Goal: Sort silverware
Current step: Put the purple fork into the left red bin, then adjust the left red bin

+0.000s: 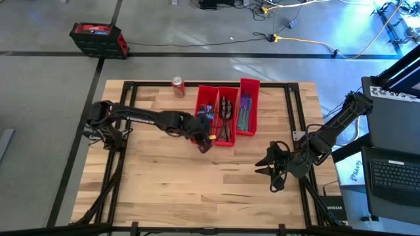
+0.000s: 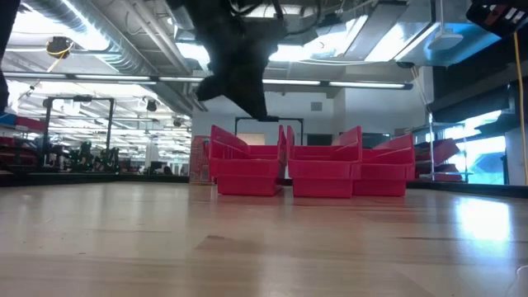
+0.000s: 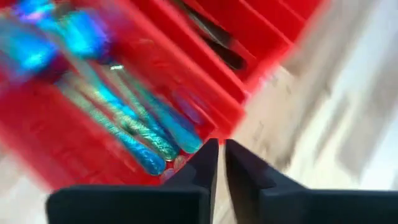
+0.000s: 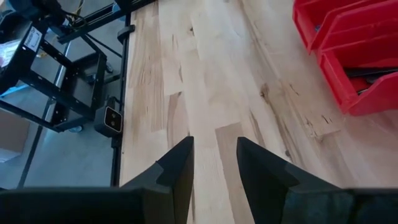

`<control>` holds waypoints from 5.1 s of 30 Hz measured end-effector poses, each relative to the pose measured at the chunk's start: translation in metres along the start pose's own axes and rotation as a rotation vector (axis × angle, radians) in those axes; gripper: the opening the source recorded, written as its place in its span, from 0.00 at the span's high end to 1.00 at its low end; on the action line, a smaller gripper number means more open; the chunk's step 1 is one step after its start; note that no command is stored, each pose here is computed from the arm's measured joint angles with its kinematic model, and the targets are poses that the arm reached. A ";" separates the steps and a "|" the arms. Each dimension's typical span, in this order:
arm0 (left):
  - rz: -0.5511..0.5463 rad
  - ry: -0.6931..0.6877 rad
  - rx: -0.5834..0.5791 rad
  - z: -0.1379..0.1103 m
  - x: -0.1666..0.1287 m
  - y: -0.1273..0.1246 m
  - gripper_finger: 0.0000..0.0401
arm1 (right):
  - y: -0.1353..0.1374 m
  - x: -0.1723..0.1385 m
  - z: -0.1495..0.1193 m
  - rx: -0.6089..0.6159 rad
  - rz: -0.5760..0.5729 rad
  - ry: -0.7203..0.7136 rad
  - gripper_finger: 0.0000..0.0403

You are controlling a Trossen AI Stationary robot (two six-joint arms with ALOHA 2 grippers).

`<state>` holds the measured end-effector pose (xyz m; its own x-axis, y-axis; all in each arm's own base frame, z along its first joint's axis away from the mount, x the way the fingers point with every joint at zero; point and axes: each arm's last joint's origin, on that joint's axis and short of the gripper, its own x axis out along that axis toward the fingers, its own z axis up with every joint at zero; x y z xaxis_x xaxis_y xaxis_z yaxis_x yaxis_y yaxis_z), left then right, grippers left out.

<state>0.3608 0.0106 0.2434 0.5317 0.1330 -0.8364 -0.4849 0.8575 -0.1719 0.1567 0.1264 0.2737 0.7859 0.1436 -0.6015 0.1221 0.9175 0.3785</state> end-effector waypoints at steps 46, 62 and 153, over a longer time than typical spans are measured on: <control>-0.237 0.129 0.847 0.004 0.056 0.033 1.00 | -0.005 0.000 0.002 0.019 -0.127 -0.116 0.73; -0.088 0.000 0.754 0.025 0.029 0.033 1.00 | -0.006 -0.001 0.002 -0.001 -0.150 -0.127 0.73; -0.212 -0.719 0.537 -0.071 -0.109 0.123 1.00 | -0.206 0.094 0.055 0.815 -1.187 0.043 0.99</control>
<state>0.1942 0.0660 0.2772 0.9633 0.0697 -0.2591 -0.0366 0.9908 0.1305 0.2392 -0.0698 0.1779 -0.0405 -0.5163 -0.8555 0.9967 0.0393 -0.0709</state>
